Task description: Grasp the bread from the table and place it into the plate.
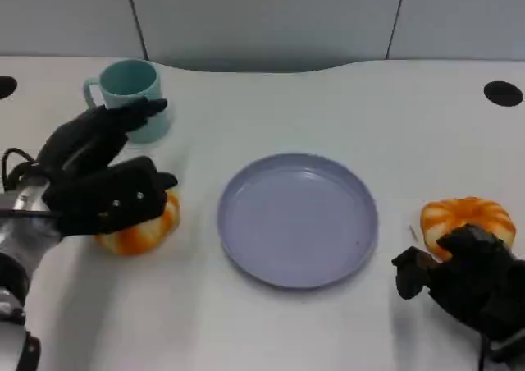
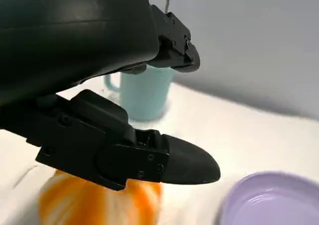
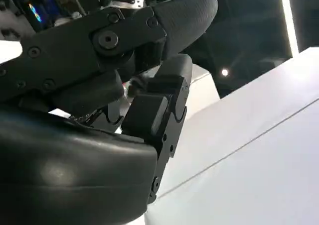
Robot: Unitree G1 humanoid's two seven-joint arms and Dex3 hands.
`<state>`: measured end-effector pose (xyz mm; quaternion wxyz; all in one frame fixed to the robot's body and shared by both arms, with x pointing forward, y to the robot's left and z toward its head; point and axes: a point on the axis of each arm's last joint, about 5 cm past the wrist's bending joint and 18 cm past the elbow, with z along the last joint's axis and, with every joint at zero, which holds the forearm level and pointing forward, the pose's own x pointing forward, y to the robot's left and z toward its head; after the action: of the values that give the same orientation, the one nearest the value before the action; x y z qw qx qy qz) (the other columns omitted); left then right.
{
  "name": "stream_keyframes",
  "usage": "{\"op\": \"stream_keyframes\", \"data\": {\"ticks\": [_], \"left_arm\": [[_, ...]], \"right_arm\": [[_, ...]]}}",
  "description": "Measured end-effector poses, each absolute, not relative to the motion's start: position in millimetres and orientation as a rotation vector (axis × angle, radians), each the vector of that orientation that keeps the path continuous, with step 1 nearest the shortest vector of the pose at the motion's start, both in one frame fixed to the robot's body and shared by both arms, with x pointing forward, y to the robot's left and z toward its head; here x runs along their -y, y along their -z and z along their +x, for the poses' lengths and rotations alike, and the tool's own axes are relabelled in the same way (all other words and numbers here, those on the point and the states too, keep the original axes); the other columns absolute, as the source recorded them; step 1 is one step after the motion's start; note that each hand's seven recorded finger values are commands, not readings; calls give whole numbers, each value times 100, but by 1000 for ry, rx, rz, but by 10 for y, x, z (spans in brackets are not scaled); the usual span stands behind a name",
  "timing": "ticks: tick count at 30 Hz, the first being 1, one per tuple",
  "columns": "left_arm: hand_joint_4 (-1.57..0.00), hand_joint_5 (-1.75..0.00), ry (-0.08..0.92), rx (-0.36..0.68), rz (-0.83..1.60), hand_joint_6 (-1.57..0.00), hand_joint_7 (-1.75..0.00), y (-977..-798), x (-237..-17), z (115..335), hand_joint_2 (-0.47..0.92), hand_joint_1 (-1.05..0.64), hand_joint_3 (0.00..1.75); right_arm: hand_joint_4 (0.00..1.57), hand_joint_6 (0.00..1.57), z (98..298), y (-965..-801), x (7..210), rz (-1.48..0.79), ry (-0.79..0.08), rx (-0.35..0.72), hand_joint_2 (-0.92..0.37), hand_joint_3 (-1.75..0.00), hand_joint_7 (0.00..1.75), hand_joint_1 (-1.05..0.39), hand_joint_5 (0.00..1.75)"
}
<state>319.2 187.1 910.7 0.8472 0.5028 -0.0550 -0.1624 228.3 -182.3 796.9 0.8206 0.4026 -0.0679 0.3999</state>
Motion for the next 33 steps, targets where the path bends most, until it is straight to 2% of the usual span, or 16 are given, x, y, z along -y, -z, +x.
{"op": "stream_keyframes", "data": {"ticks": [3, 6, 10, 14, 15, 16, 18, 19, 21, 23, 24, 26, 28, 31, 33], "left_arm": [[-1, -18, 353, 48, 1121, -15, -7, -9033, -1827, 3182, 92, -105, 28], [0, -19, 373, -14, 1167, -15, -7, -8952, -1782, 3158, 92, -105, 29], [-1, -20, 388, -52, 1188, -16, -7, -8896, -1735, 3138, 92, -105, 29], [-3, -23, 415, -122, 1206, -15, -6, -8833, -1705, 3112, 92, -105, 21], [-6, -25, 429, -152, 1208, -16, -5, -8800, -1693, 3095, 92, -103, 15], [-13, -28, 444, -180, 1205, -18, -5, -8763, -1686, 3073, 88, -90, 8], [-19, -30, 464, -212, 1203, -20, -5, -8716, -1677, 3042, 85, -78, 3], [-34, -36, 462, -213, 1205, -27, -7, -8722, -1675, 3047, 78, -58, 2], [-56, -42, 454, -216, 1220, -41, -7, -8723, -1674, 3050, 73, -30, 1], [-77, -30, 428, -203, 1229, -57, -4, -8716, -1662, 3049, 77, -9, 2], [-83, -24, 417, -198, 1227, -61, -3, -8714, -1654, 3048, 79, -4, 3], [-93, -22, 405, -195, 1215, -84, -11, -8718, -1646, 3053, 82, -1, 5], [-99, -21, 388, -187, 1195, -98, -14, -8728, -1647, 3059, 84, 1, 5], [-108, -24, 370, -181, 1175, -109, -16, -8738, -1649, 3065, 82, -3, 4], [-109, -24, 361, -177, 1159, -110, -15, -8749, -1654, 3072, 81, -3, 3]], "right_arm": [[90, 119, 2271, -7957, 1816, 861, -850, 139, -92, -4, 1, -43, 102], [89, 121, 2274, -7961, 1818, 848, -856, 139, -92, -3, 2, -46, 106], [87, 122, 2307, -7989, 1845, 836, -910, 85, -91, -1, 2, -42, 114], [89, 120, 2315, -7996, 1850, 858, -917, 78, -92, -2, 0, -42, 101], [90, 120, 2314, -7996, 1852, 861, -918, 77, -92, -2, 1, -42, 101], [90, 121, 2316, -7999, 1854, 859, -918, 79, -92, -3, 1, -43, 100], [90, 121, 2316, -8003, 1861, 848, -916, 87, -92, -3, 1, -42, 100], [90, 120, 2314, -8002, 1861, 846, -916, 88, -92, -4, 1, -42, 100], [92, 121, 2311, -8000, 1857, 850, -923, 99, -92, -4, 1, -43, 101], [91, 119, 2308, -7996, 1850, 860, -923, 109, -92, -3, 1, -41, 101], [91, 119, 2308, -7996, 1847, 866, -925, 109, -92, -3, 0, -41, 101], [90, 120, 2309, -7997, 1846, 874, -930, 114, -92, -3, 1, -42, 100], [89, 119, 2311, -8003, 1850, 869, -932, 119, -92, -4, 0, -42, 100], [88, 119, 2304, -8001, 1856, 868, -933, 119, -92, -3, 0, -42, 106], [87, 119, 2305, -8005, 1861, 865, -932, 122, -92, -2, 0, -42, 109]]}}
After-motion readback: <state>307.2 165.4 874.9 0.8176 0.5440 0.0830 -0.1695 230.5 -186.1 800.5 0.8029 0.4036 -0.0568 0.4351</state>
